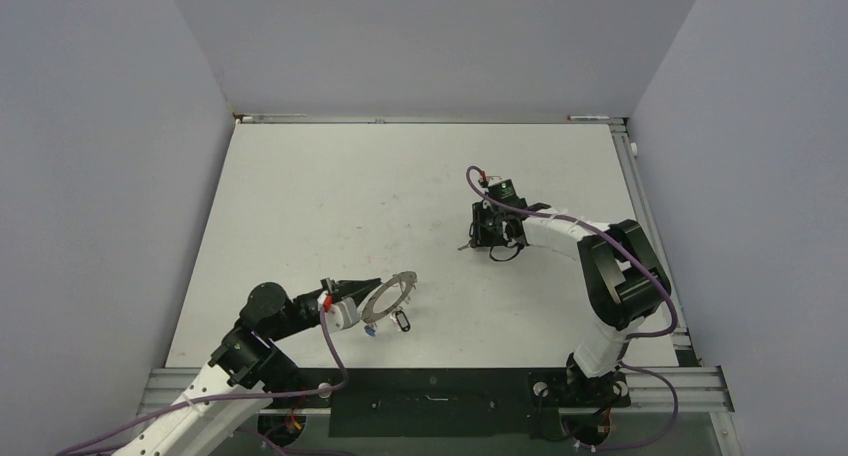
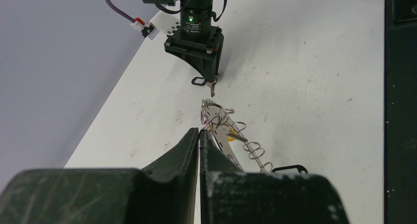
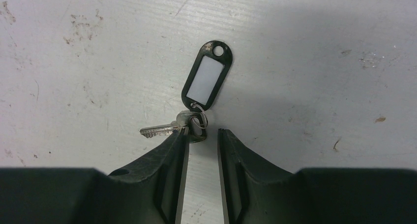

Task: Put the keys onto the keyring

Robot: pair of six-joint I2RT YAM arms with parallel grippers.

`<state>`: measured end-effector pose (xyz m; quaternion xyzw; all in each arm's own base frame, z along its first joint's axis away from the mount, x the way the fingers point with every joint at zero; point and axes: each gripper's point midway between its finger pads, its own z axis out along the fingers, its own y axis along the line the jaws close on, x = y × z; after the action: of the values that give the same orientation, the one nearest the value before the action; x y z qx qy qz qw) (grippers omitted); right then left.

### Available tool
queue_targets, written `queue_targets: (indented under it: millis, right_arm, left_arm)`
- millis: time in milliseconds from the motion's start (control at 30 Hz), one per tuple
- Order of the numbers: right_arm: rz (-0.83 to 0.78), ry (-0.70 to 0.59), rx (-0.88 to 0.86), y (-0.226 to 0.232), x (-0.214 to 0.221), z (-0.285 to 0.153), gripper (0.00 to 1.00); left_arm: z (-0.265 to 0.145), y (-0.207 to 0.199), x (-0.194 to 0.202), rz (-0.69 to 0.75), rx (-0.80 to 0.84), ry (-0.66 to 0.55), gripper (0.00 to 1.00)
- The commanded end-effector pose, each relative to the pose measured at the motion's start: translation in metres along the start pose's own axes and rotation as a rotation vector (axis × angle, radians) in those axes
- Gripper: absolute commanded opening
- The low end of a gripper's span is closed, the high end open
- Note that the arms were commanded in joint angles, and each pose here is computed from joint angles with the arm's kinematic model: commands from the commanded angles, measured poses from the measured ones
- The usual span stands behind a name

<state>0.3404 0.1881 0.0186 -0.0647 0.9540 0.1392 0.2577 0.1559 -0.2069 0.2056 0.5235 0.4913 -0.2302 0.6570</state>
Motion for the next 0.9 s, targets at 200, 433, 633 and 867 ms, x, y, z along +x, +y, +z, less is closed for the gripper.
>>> queue_targets:
  millis: [200,433,633,867]
  right_arm:
    - [-0.004,-0.107,-0.091,0.016,-0.017,-0.017,0.3]
    - [0.011,-0.143,-0.165,0.026,-0.013,-0.023,0.29]
    - [0.023,-0.17,-0.119,0.015,-0.02,-0.02,0.27]
    - [0.037,-0.214,-0.117,0.009,-0.034,-0.018,0.27]
  left_arm:
    - [0.003,0.015,-0.008,-0.008,-0.077,-0.004,0.0]
    - [0.003,0.013,-0.011,-0.05,-0.066,0.002,0.0]
    - [0.0,0.011,-0.006,-0.047,-0.062,0.028,0.0]
    - [-0.001,0.012,-0.007,-0.039,-0.061,0.029,0.0]
